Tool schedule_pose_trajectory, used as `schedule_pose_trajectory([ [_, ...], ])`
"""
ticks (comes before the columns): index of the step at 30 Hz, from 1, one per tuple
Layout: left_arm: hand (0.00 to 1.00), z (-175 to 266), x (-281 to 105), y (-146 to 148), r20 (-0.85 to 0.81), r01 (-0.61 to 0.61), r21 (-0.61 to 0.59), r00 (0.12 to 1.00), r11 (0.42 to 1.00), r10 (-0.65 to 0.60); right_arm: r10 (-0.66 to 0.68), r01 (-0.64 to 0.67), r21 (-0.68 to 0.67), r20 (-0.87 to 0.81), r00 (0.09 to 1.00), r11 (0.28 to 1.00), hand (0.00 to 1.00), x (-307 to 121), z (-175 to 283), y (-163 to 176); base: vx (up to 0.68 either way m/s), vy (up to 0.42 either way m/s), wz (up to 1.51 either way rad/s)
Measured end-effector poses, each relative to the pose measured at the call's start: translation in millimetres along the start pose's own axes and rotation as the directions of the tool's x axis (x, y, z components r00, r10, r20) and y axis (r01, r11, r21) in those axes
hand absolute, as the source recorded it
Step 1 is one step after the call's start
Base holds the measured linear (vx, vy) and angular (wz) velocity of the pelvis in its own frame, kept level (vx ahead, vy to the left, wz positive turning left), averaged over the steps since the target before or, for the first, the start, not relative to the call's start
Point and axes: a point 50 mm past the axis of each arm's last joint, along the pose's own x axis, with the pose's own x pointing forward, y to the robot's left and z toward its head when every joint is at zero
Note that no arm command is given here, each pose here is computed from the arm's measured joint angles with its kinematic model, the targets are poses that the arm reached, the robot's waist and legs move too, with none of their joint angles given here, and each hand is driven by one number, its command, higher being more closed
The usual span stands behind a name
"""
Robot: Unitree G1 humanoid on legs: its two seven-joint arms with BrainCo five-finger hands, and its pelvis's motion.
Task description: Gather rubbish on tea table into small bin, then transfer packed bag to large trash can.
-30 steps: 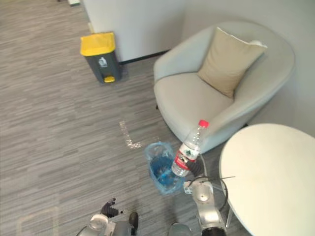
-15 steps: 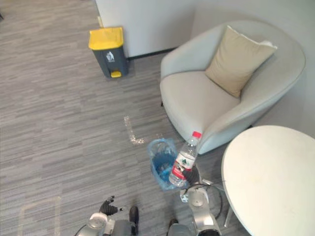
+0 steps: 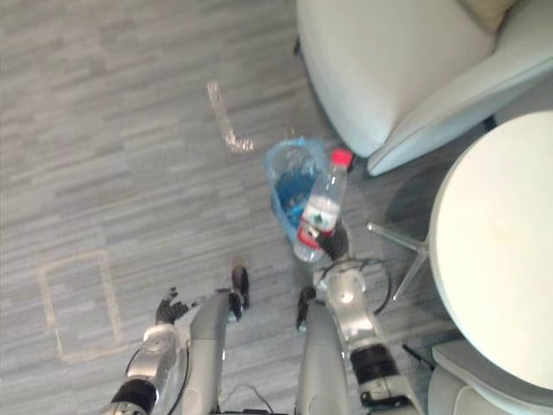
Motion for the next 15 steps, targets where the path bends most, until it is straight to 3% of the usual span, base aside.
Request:
schedule_pose_trajectory([
  [7, 0.00, 56, 8, -10, 0.186, 0.010, -0.073, 0.982, 0.997, 0.004, -0.125, 0.136, -0.039, 0.217, 0.968, 0.990, 1.00, 49, 58, -37, -0.03, -0.009, 0.17],
  [15, 0.00, 88, 3, -23, 0.322, 0.066, -0.098, 0.946, 0.993, -0.031, -0.253, 0.283, -0.082, 0.263, 0.931, 0.956, 1.00, 87, 84, -81, 0.02, -0.012, 0.26],
])
